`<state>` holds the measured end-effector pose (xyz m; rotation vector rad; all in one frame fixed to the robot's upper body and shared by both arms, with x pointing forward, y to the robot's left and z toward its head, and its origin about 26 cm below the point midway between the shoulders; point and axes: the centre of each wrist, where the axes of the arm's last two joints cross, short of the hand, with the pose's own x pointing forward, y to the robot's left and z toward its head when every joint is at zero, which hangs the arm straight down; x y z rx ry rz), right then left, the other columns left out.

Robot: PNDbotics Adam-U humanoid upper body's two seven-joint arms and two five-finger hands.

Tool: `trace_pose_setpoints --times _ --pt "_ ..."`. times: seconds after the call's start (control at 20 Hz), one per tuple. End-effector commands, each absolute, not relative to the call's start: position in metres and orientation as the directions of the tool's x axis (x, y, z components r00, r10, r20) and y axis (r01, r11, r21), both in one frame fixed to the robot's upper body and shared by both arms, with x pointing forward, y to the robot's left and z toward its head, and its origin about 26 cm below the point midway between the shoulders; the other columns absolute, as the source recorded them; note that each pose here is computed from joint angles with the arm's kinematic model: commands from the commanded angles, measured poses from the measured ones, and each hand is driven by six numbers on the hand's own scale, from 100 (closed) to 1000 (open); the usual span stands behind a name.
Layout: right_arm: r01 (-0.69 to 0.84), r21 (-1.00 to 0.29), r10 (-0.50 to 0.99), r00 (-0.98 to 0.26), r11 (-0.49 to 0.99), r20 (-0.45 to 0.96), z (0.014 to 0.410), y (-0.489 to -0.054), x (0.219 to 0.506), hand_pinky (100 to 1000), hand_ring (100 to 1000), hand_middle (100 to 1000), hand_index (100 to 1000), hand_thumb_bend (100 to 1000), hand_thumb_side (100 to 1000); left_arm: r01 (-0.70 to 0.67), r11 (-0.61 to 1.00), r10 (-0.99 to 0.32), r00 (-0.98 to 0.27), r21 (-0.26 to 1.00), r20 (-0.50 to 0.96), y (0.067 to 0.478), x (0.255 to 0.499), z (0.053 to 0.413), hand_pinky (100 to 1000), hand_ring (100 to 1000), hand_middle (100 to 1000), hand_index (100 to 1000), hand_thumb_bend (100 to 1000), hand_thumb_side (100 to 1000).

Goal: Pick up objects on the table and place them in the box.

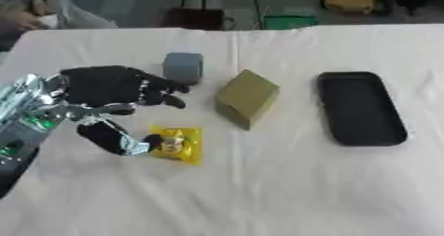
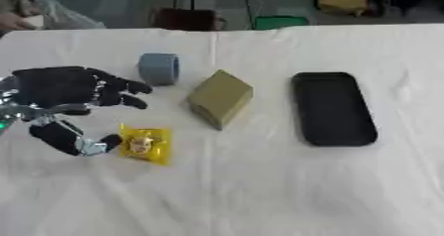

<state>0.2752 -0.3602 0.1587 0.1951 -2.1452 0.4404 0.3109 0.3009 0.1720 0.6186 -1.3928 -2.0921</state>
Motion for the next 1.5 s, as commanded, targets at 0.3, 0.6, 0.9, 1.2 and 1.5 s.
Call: trace_pose_setpoints --times 0.3,0.6,0.9,1.2,1.5 --pt "-0.307 -0.269 0.034 -0.601 0.913 0.799 0.17 -0.359 0.273 668 545 771 848 100 645 0.298 -0.368 -0.71 -0.701 0.881 -0.06 0.309 0.327 0.156 757 779 873 943 188 838" --pt "-0.307 -0.268 0.033 -0.601 0.913 0.799 0.169 -0.359 0.273 668 545 771 848 100 646 0.249 -0.454 -0.682 -0.715 0.855 -0.154 0.306 0.33 0.159 775 782 827 952 319 788" --pt "-0.307 -0.269 0.033 -0.601 0.913 0.799 0.169 -0.359 0.272 667 545 770 847 100 646 0.17 -0.494 -0.663 -0.709 0.853 -0.243 0.302 0.328 0.155 803 818 854 968 438 732" --pt "-0.309 -0.268 0.031 -0.601 0.912 0.799 0.169 -0.359 0.272 667 544 770 847 100 645 0.153 -0.509 -0.66 -0.701 0.847 -0.27 0.302 0.331 0.144 806 819 851 977 501 702" --pt "-0.31 -0.268 0.03 -0.602 0.912 0.798 0.169 -0.359 0.271 667 544 770 847 100 645 0.133 -0.516 -0.666 -0.684 0.846 -0.299 0.303 0.335 0.136 809 822 853 976 512 687"
